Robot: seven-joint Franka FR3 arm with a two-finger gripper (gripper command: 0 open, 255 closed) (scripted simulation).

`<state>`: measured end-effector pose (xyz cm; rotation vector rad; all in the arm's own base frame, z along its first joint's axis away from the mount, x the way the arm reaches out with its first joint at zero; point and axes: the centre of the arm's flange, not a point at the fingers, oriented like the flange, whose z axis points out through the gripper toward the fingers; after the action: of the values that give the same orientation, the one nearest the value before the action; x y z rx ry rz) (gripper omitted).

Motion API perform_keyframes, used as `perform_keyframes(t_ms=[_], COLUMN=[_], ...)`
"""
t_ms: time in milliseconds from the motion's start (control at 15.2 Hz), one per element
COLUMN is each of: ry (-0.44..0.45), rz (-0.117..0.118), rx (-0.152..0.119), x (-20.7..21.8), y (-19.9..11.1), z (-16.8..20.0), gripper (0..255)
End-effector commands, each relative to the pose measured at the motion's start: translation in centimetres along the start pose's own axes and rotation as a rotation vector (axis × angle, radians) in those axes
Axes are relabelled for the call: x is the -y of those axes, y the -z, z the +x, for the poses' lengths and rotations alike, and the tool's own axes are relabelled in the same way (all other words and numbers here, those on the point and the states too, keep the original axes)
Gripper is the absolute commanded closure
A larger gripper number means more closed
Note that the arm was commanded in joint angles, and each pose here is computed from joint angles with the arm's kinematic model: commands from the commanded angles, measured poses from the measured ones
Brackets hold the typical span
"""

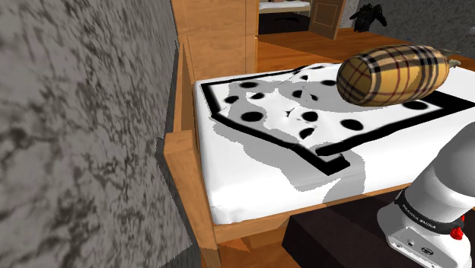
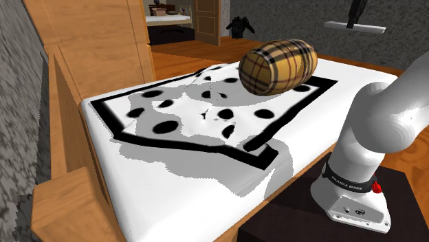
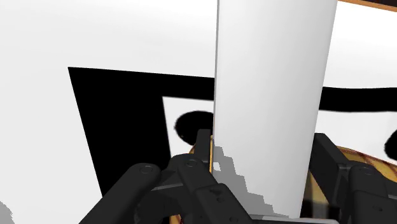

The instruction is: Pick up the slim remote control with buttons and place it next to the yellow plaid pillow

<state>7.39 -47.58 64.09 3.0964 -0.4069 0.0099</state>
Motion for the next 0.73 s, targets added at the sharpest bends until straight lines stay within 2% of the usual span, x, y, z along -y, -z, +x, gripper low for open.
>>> perform_keyframes(t_ms=[0,660], ry=[0.001,0.001], rz=[-0.001,-0.001], rx=[0.000,0.000], x=[-0.2,-0.1], y=[-0.9,-6.2], z=[0.0,-0.1], gripper=[255,255])
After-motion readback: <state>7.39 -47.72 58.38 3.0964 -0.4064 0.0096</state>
